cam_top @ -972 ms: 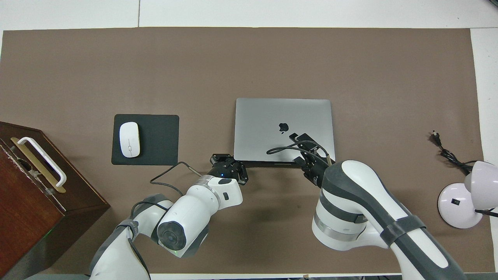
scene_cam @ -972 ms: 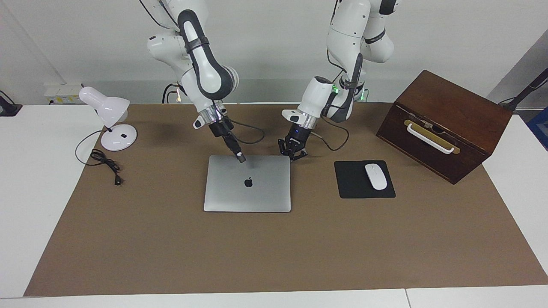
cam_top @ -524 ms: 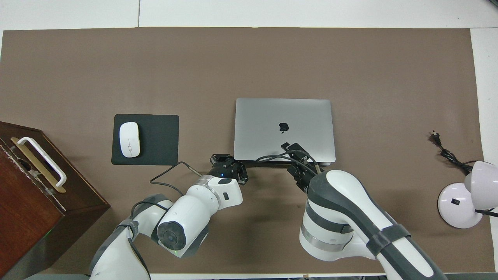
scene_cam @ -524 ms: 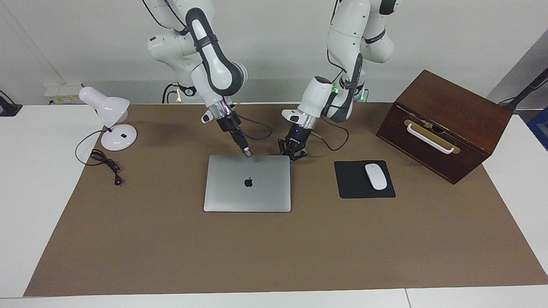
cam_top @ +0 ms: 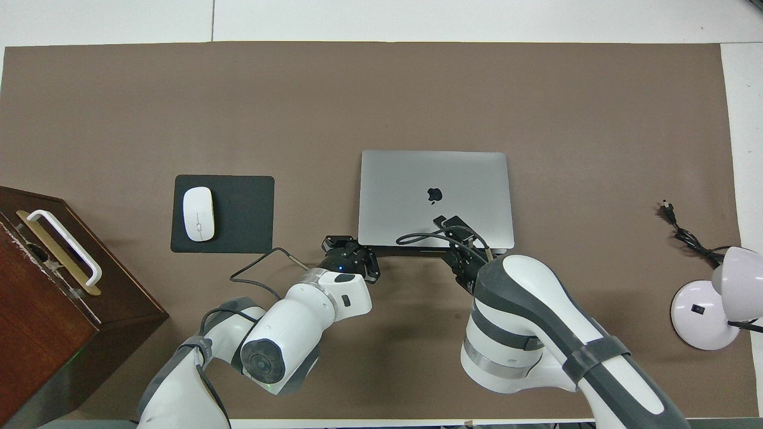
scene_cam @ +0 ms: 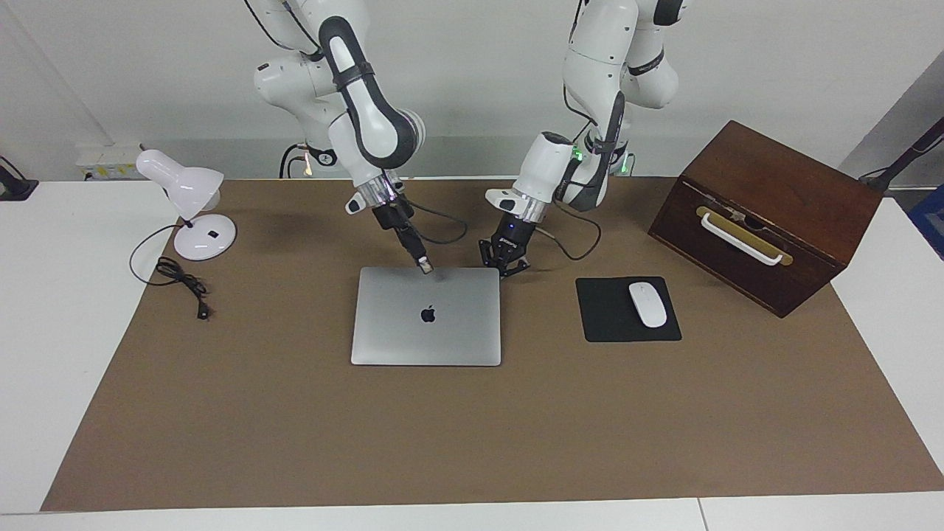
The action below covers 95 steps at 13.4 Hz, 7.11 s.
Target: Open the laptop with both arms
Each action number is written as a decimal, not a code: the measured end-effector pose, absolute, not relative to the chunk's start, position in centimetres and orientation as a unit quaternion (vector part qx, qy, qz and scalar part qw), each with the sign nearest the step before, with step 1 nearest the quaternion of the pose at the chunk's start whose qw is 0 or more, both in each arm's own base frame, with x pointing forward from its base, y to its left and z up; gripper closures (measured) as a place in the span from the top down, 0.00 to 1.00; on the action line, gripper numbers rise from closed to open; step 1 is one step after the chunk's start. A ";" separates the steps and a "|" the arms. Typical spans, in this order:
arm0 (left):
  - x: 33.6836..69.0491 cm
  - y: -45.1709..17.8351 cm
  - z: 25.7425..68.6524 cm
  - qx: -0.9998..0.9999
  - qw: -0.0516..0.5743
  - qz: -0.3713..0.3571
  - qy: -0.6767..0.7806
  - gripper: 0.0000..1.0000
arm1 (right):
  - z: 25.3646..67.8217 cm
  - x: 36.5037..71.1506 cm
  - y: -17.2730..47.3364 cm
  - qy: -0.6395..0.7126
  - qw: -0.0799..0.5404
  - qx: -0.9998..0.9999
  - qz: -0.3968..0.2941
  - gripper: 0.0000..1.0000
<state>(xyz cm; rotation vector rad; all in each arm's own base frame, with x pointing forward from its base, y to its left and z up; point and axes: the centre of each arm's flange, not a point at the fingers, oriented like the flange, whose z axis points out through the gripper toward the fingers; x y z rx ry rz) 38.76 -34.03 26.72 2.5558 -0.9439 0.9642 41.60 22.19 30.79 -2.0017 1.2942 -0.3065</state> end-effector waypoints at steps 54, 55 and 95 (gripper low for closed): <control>40.4 -32.6 28.1 0.878 0.121 0.349 -0.303 0.01 | 47.7 60.6 25.4 0.336 0.450 -0.762 -0.322 1.00; 40.7 -32.4 28.6 0.878 0.121 0.352 -0.300 0.01 | 48.2 60.9 25.2 0.322 0.445 -0.767 -0.332 1.00; 52.6 -0.9 63.1 0.999 0.008 0.017 -0.036 1.00 | 58.1 54.8 11.4 0.005 0.002 -0.999 0.040 1.00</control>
